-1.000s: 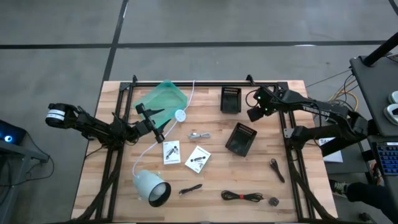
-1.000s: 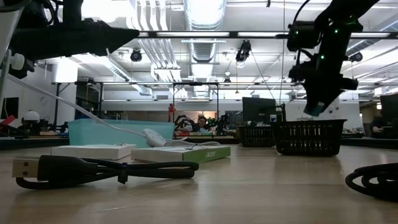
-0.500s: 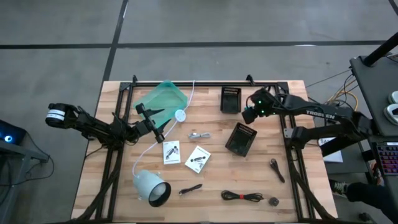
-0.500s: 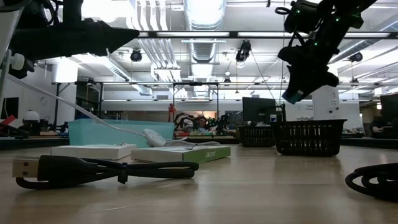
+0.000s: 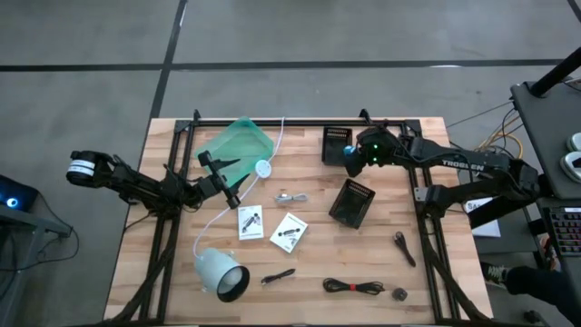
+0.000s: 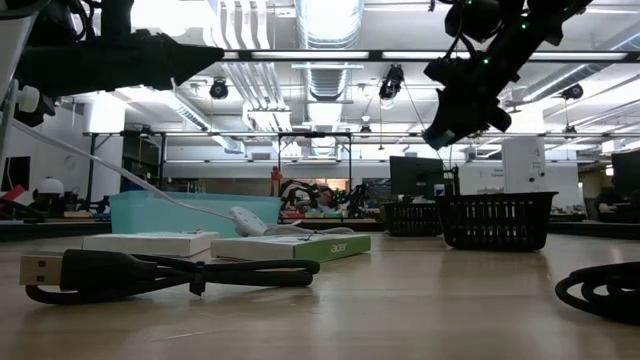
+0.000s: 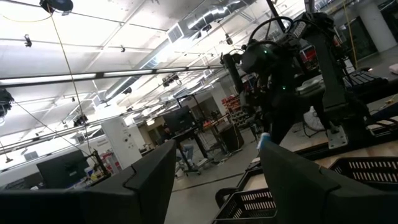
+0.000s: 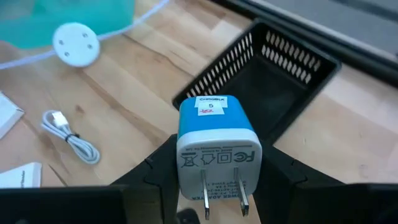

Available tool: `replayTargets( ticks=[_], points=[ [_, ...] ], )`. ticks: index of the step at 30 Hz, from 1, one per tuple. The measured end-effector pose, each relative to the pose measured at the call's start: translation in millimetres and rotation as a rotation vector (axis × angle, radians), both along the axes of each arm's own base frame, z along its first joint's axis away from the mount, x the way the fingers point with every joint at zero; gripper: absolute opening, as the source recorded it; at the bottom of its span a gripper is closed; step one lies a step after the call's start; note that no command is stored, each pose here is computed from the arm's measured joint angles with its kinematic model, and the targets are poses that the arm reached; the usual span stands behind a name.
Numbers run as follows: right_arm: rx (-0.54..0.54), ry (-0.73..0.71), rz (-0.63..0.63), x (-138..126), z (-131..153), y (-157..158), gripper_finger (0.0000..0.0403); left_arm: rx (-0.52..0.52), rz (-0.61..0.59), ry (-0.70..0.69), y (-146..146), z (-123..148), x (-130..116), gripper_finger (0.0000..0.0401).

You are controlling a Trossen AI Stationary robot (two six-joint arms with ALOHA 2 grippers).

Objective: Pick and place items into bin
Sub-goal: Put the blue charger adapter into the top black bin

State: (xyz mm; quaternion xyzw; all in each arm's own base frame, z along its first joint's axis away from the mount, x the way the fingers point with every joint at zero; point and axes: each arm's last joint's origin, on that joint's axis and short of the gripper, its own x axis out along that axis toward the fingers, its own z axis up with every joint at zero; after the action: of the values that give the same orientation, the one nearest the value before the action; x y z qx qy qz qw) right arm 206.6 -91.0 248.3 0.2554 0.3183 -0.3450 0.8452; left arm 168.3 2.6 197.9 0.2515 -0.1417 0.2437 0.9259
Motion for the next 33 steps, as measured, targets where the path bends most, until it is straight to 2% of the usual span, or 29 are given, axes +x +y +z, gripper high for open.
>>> replayTargets(
  ticks=[7, 13, 17, 22, 33],
  points=[
    [-0.065, -0.042, 0.043, 4.9, 5.1, -2.1, 0.0136, 0.000, 0.000, 0.000, 0.0, 0.0, 0.0, 0.0217],
    [-0.080, -0.014, 0.068, 10.7, -0.8, -4.6, 0.0136, 0.000, 0.000, 0.000, 0.0, 0.0, 0.0, 0.0217],
    [-0.066, 0.053, 0.079, 18.1, -12.6, -11.9, 0.0136, 0.000, 0.000, 0.000, 0.0, 0.0, 0.0, 0.0217],
    [-0.026, 0.114, 0.093, 34.3, -11.8, -27.9, 0.0136, 0.000, 0.000, 0.000, 0.0, 0.0, 0.0, 0.0217],
    [0.061, 0.436, 0.187, 72.7, -7.7, -65.0, 0.0136, 0.000, 0.000, 0.001, 0.0, -0.1, 0.0, 0.0217]
  ],
)
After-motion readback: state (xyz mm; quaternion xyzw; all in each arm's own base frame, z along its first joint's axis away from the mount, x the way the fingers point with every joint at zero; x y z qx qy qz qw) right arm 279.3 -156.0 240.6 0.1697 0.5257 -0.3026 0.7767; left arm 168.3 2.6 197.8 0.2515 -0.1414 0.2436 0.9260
